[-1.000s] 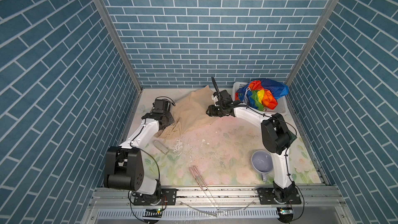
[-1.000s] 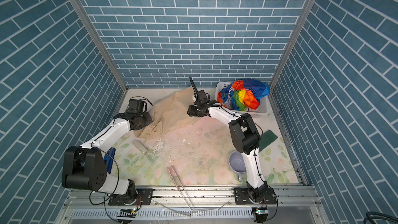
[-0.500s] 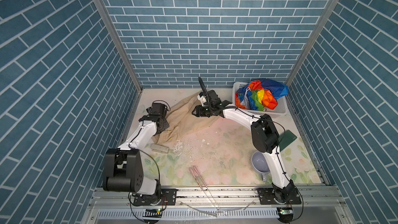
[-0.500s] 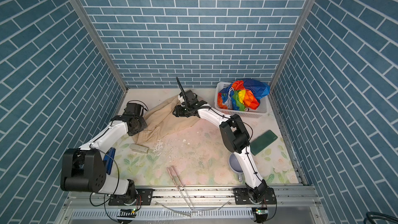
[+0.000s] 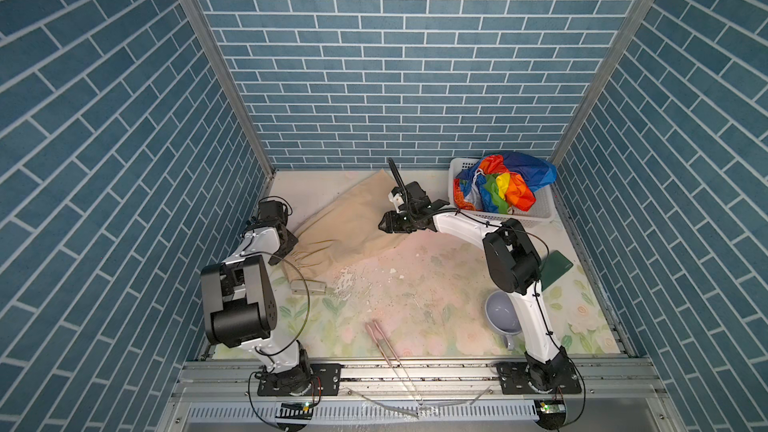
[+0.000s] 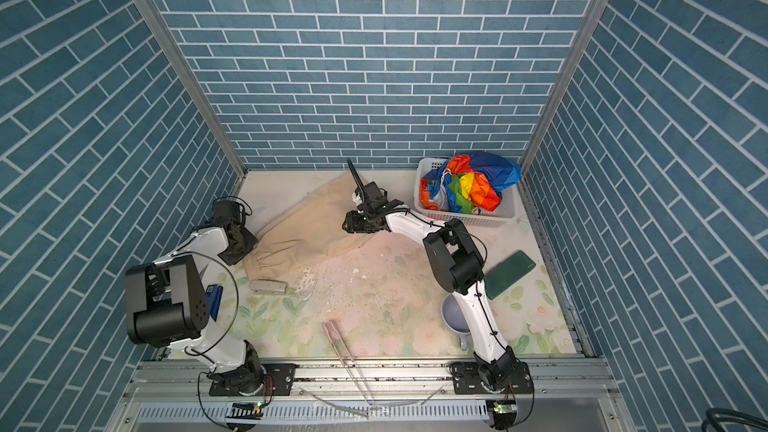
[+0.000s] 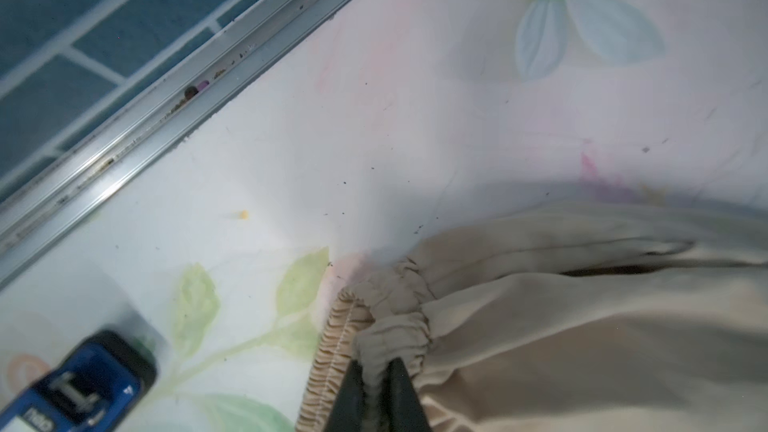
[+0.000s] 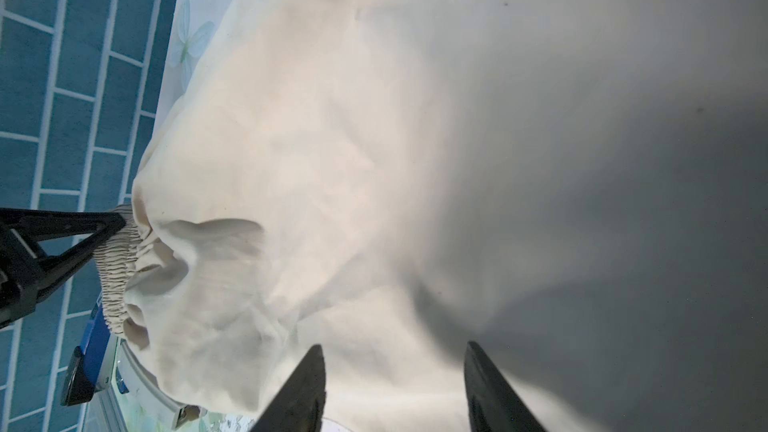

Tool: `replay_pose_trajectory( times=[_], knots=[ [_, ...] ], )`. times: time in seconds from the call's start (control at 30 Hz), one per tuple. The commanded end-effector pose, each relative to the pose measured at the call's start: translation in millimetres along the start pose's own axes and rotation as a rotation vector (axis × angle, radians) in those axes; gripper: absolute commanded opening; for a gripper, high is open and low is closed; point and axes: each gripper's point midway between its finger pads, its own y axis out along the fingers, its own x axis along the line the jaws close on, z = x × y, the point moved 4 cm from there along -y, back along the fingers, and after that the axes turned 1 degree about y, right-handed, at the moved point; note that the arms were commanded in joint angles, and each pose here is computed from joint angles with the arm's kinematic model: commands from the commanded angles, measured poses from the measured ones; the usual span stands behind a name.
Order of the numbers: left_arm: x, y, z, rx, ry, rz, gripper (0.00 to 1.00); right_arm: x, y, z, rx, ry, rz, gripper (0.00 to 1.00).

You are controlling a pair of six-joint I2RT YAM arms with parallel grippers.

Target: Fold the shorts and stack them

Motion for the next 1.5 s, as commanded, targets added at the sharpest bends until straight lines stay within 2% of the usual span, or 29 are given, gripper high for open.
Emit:
replay_pose_trajectory(
  times=[0.0, 0.07, 0.13, 0.33, 0.57, 0.8, 1.0, 1.1, 1.2, 1.33, 1.47],
  knots=[
    [3.3, 14.8, 4.4, 0.022, 0.010, -0.034, 0.33, 9.1, -16.8, -6.0, -0.039, -0.022, -0.017, 0.54],
    [6.2, 21.0, 7.3, 0.036, 0.015, -0.059, 0.42, 1.3, -16.8, -5.1, -0.042, -0.012, 0.002, 0.55],
    [6.8, 23.9, 9.4, 0.043, 0.018, -0.064, 0.48, -10.8, -17.4, -6.4, -0.050, 0.013, 0.033, 0.56],
    [9.6, 24.7, 10.5, 0.042, 0.027, -0.077, 0.48, -62.9, -22.5, -19.8, -0.079, 0.122, 0.121, 0.56],
    [-2.6, 30.1, 11.7, 0.052, 0.039, -0.032, 0.46, -105.0, -26.8, -13.1, -0.076, 0.200, 0.225, 0.56],
    [-64.4, 28.0, 16.1, 0.047, 0.208, 0.007, 0.46, -125.5, -29.3, 11.7, -0.055, 0.226, 0.310, 0.56],
    [-120.5, 27.8, 21.3, 0.040, 0.340, 0.058, 0.46, -132.0, -64.5, 10.4, -0.151, 0.265, 0.340, 0.56],
    [-122.9, 23.7, 13.3, 0.022, 0.340, 0.038, 0.46, -116.4, -74.2, -5.3, -0.183, 0.193, 0.328, 0.55],
    [-114.5, 7.8, 0.1, -0.012, 0.331, 0.005, 0.46, -80.4, -79.4, -19.8, -0.196, 0.059, 0.292, 0.55],
    [-89.2, -22.2, -18.9, -0.026, 0.250, 0.005, 0.51, -18.2, -82.7, -30.7, -0.225, -0.253, 0.321, 0.59],
    [-64.3, -56.3, -27.6, -0.062, 0.146, 0.080, 0.66, 49.1, -70.4, -27.3, -0.278, -0.580, 0.265, 0.67]
  ],
)
